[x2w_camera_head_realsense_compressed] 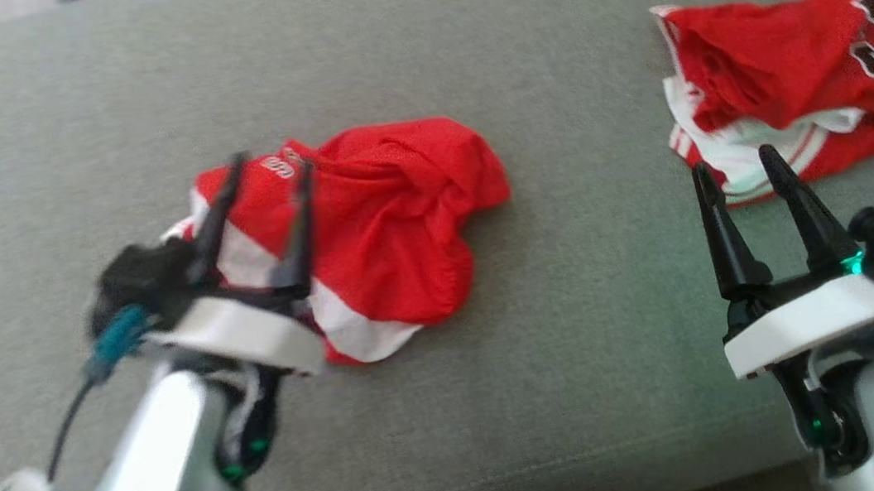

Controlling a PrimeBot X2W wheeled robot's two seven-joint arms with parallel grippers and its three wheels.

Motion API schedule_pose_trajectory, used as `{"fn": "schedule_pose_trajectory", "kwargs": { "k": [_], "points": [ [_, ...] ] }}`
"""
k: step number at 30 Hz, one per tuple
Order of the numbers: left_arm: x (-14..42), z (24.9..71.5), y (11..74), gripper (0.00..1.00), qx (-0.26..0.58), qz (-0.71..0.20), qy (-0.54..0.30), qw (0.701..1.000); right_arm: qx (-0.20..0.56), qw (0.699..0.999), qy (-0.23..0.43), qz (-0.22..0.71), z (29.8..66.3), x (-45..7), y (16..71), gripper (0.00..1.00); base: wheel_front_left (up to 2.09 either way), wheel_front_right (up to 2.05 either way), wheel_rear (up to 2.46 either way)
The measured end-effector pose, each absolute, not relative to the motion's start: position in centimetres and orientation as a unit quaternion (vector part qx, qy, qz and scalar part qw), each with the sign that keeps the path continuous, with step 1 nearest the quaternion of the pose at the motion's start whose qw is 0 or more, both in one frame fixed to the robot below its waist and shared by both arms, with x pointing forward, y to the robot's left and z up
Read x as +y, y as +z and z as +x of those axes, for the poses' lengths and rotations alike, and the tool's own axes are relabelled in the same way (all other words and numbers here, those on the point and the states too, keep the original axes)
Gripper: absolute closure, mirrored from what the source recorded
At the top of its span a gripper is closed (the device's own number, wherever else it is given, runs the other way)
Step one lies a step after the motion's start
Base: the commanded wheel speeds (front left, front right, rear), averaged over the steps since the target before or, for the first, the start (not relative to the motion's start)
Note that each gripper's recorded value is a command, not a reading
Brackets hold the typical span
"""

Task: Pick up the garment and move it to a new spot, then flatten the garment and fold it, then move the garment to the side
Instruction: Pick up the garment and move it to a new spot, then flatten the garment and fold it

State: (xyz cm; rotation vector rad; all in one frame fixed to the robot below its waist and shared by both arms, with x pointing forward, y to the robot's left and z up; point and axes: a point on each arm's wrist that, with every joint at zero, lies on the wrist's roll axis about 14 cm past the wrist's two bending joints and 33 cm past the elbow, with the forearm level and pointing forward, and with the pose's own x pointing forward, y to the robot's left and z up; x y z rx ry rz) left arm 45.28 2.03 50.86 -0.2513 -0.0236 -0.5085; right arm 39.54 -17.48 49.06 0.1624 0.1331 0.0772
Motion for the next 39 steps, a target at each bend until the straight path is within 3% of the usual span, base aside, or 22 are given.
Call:
{"fn": "schedule_pose_trajectory", "kwargs": {
  "k": [7, 15, 24, 39],
  "points": [
    [11.7, 44.4, 51.8, 0.0, -0.034, -0.066, -0.118, 0.99, 0.055, 0.993, 0.072, 0.075, 39.7, -15.3, 50.3, 0.0, 0.0, 0.0, 0.0],
    [18.9, 39.9, 50.9, 0.0, -0.017, -0.029, -0.033, 0.999, 0.056, 0.991, 0.098, 0.071, 38.9, -13.6, 50.9, 0.0, 0.0, 0.0, 0.0],
    [19.3, 36.3, 51.1, 0.0, -0.006, -0.03, -0.031, 0.999, 0.07, 0.99, 0.103, 0.063, 36.9, -13.4, 50.5, 0.0, 0.0, 0.0, 0.0],
    [18.6, 34.5, 51.1, 0.0, 0.003, -0.041, -0.04, 0.998, 0.08, 0.99, 0.097, 0.06, 35.0, -13.8, 50.2, 0.0, 0.0, 0.0, 0.0]
  ]
}}
